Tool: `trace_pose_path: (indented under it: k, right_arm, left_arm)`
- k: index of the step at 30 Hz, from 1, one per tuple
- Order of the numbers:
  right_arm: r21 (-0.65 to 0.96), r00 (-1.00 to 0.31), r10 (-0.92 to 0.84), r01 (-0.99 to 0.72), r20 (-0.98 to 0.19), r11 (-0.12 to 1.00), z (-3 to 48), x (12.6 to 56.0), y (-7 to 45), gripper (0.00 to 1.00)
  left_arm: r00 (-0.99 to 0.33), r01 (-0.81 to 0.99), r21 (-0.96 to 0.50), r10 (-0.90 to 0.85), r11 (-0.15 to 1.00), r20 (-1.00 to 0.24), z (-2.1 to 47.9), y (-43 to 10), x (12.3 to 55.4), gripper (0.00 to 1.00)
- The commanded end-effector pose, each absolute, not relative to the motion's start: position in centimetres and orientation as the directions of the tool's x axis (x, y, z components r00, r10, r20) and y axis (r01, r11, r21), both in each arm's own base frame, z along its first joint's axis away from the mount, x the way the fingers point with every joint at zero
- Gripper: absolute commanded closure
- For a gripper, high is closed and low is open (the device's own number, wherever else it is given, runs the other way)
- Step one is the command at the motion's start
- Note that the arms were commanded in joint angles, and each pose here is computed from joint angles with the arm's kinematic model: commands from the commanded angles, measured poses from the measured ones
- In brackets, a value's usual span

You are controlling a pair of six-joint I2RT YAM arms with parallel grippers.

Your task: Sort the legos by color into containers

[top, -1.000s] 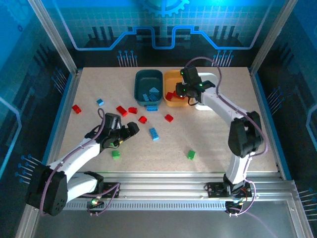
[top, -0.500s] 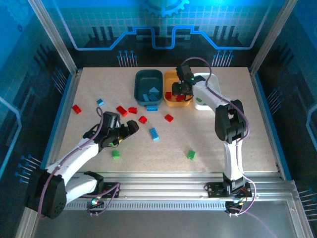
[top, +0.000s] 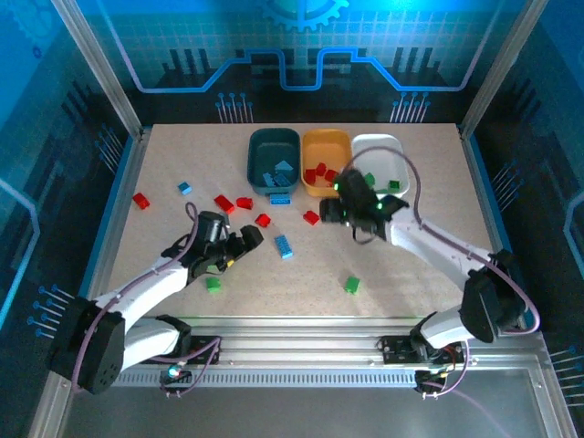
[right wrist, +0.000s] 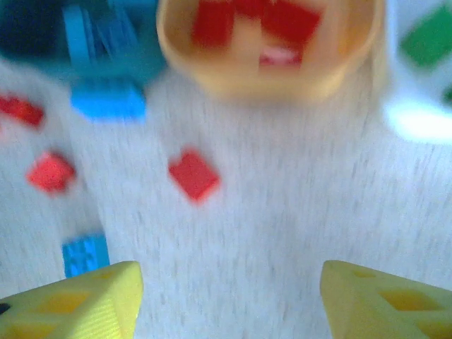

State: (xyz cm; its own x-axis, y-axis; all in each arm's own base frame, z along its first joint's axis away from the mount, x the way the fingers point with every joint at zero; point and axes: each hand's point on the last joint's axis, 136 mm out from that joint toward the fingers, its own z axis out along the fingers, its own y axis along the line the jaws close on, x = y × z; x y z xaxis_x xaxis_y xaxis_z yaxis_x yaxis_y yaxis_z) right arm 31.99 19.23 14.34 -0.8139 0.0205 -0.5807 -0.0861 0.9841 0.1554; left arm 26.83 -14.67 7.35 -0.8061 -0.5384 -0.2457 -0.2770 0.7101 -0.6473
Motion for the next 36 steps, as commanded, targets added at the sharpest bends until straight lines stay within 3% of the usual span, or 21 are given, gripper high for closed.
trace_pose_path:
  k: [1,7,17,24,30,36]
  right_arm:
    - [0.101,-0.888,0.099,0.06,-0.449,0.993,9.5,26.2,16.3,0.3]
    - [0.062,-0.938,0.153,0.14,-0.312,0.988,5.7,18.7,14.3,0.26]
    - [0.058,-0.958,0.2,0.193,-0.203,0.98,2.5,16.3,15.2,0.28]
    - [0.037,-0.955,0.212,0.209,-0.208,0.977,1.5,17.2,16.0,0.46]
    - [0.018,-0.954,0.179,0.18,-0.24,0.984,2.2,18.2,16.4,0.68]
    - [-0.03,-0.917,0.082,0.102,-0.391,0.994,6.8,22.4,15.5,0.74]
  left_arm:
    - [-0.805,-0.229,-0.68,-0.528,0.697,-0.271,7.8,-16.7,26.8,0.01]
    - [-0.83,-0.165,-0.669,-0.468,0.725,-0.303,7.7,-19.1,26.1,0.01]
    - [-0.859,-0.166,-0.655,-0.434,0.737,-0.272,5.9,-19.4,25.3,0.01]
    - [-0.852,-0.169,-0.642,-0.439,0.747,-0.287,5.7,-18.6,24.9,0.01]
    - [-0.853,-0.164,-0.629,-0.429,0.76,-0.296,5.9,-18.4,24.9,0.01]
    - [-0.853,-0.146,-0.609,-0.411,0.78,-0.322,7.0,-18.3,25.4,0.01]
